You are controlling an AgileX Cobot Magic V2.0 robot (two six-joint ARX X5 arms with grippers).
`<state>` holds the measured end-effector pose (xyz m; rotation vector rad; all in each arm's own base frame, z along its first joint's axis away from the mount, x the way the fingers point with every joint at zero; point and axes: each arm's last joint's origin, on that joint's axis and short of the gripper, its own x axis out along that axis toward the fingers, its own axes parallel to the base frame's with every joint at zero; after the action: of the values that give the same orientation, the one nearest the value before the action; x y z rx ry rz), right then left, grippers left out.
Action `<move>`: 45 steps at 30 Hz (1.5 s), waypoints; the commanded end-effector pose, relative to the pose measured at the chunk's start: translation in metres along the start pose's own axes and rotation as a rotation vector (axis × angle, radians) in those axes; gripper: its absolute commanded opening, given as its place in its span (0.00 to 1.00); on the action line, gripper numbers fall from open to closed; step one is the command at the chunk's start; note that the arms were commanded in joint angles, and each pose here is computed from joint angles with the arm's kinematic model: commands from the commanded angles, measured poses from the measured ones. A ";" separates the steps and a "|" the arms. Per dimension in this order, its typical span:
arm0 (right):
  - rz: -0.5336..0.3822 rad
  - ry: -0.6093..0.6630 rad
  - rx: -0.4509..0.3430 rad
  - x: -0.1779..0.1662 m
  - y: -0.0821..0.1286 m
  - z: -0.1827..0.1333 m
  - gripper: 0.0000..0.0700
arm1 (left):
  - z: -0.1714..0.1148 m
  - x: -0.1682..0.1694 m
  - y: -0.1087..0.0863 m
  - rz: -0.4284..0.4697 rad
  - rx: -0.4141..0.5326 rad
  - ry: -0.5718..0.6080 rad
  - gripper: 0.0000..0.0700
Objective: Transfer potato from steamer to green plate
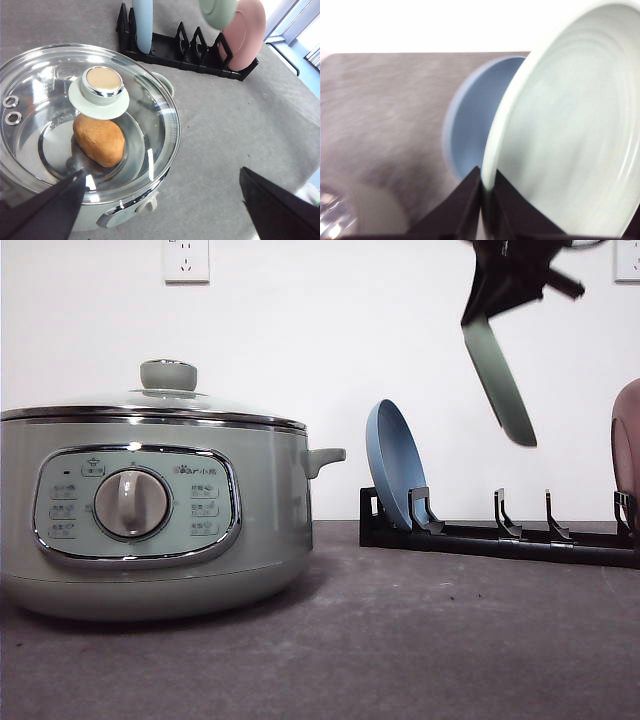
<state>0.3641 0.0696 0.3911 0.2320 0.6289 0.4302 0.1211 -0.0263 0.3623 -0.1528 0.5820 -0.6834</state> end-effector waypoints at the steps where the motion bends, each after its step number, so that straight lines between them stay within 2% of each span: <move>1: 0.020 -0.009 -0.066 -0.012 0.013 0.004 0.01 | 0.006 -0.003 -0.002 -0.005 0.018 -0.021 0.90; 4: 0.033 0.032 -0.129 -0.032 0.031 -0.002 0.01 | 0.006 -0.003 -0.002 -0.005 0.018 -0.021 0.90; 10: -0.012 0.121 -0.296 -0.066 0.071 -0.022 0.01 | 0.006 -0.003 -0.002 -0.005 0.018 -0.021 0.90; 15: -0.022 0.239 -0.418 -0.083 0.100 -0.045 0.01 | 0.006 -0.003 -0.002 -0.005 0.018 -0.021 0.90; 20: -0.060 0.414 -0.527 -0.080 0.124 -0.078 0.00 | 0.006 -0.003 -0.002 -0.005 0.018 -0.021 0.90; 25: -0.057 0.535 -0.639 -0.063 0.142 -0.123 0.00 | 0.006 -0.003 -0.002 -0.005 0.018 -0.021 0.90; 29: -0.083 0.615 -0.707 -0.047 0.151 -0.161 0.00 | 0.006 -0.003 -0.002 -0.005 0.019 -0.021 0.90; 36: -0.065 0.684 -0.784 -0.023 0.155 -0.222 0.00 | 0.006 -0.003 -0.002 -0.005 0.019 -0.022 0.90; 45: -0.044 0.713 -0.820 -0.009 0.150 -0.269 0.00 | 0.006 -0.003 -0.002 -0.005 0.019 -0.022 0.90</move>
<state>0.1472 0.2145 0.2351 -0.7555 1.1025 0.6985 0.1212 -0.0263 0.3624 -0.1527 0.5816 -0.6834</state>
